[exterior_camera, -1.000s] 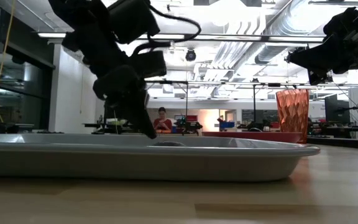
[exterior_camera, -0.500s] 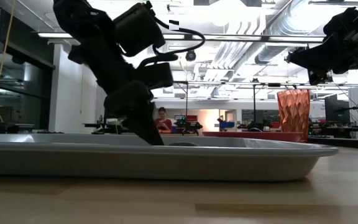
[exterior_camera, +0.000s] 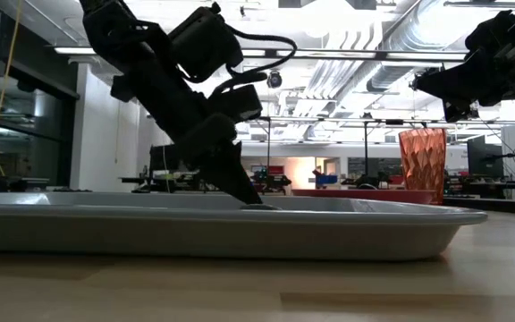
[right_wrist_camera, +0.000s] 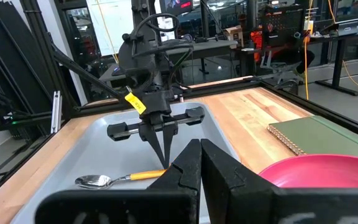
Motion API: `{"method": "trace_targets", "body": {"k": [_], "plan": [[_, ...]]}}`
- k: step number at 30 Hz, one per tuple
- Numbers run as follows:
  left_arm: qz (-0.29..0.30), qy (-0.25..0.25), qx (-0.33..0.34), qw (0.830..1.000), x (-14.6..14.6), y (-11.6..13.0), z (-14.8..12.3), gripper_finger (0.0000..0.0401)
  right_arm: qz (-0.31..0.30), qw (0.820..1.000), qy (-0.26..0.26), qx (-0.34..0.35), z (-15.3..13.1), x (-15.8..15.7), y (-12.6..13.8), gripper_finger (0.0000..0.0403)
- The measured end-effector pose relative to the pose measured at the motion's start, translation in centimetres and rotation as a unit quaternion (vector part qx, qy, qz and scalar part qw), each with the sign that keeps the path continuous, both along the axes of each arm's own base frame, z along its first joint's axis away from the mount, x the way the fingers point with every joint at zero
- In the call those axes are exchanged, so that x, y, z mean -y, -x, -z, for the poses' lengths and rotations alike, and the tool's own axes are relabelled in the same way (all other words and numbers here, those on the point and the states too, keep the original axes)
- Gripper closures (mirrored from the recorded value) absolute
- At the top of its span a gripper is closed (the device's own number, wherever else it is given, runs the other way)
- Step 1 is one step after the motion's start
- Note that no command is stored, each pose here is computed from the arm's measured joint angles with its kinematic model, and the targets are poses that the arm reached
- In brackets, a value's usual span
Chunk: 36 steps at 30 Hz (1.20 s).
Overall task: Pick and place plate/cup/fork/spoon on tray
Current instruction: Put the yellow spoon on the gray tray, then put the orange fork on the gray tray to the left of the yellow spoon
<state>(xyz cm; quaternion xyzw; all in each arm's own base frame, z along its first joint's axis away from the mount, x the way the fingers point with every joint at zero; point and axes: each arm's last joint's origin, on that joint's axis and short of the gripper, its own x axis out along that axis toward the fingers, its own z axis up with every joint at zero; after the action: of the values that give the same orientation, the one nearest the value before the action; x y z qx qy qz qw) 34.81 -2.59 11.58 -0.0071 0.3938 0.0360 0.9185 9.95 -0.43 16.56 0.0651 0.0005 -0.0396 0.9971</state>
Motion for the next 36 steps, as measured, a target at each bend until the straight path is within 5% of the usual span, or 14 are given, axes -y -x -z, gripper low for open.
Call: {"method": "trace_targets", "body": {"k": [5,13,17,21,26,30,33,36], "plan": [[0.01,-0.011,0.012,1.0,0.0,0.3,-1.4,0.0401,0.0,1.0,0.0,0.0,0.0,0.0,0.0,0.0402],[0.015,-0.071,0.104,0.992,-0.1,4.0,-8.6,0.0401,0.0,1.0,0.0,0.0,0.0,0.0,0.0,0.0402],[0.002,-0.085,0.238,0.967,-0.6,8.3,-10.8,0.0401,0.0,1.0,0.0,0.0,0.0,0.0,0.0,0.0402],[-0.01,-0.092,0.372,0.923,-1.4,12.5,-12.1,0.0401,0.0,1.0,0.0,0.0,0.0,0.0,0.0,0.0402],[-0.032,-0.104,0.452,0.885,-2.3,15.7,-14.0,0.0401,0.0,1.0,0.0,0.0,0.0,0.0,0.0,0.0402],[-0.036,-0.114,0.48,0.869,-2.5,17.1,-15.3,0.0401,0.004,1.0,-0.013,0.019,-0.4,0.0,0.0,0.0402],[-0.032,-0.124,0.476,0.87,-2.5,17.6,-15.4,0.0401,0.011,0.99,-0.097,0.1,-1.7,0.1,0.2,0.0402],[-0.025,-0.138,0.462,0.875,-2.5,17.7,-15.3,0.0401,-0.002,0.973,-0.123,0.195,-3.5,0.1,0.5,0.0402]]}}
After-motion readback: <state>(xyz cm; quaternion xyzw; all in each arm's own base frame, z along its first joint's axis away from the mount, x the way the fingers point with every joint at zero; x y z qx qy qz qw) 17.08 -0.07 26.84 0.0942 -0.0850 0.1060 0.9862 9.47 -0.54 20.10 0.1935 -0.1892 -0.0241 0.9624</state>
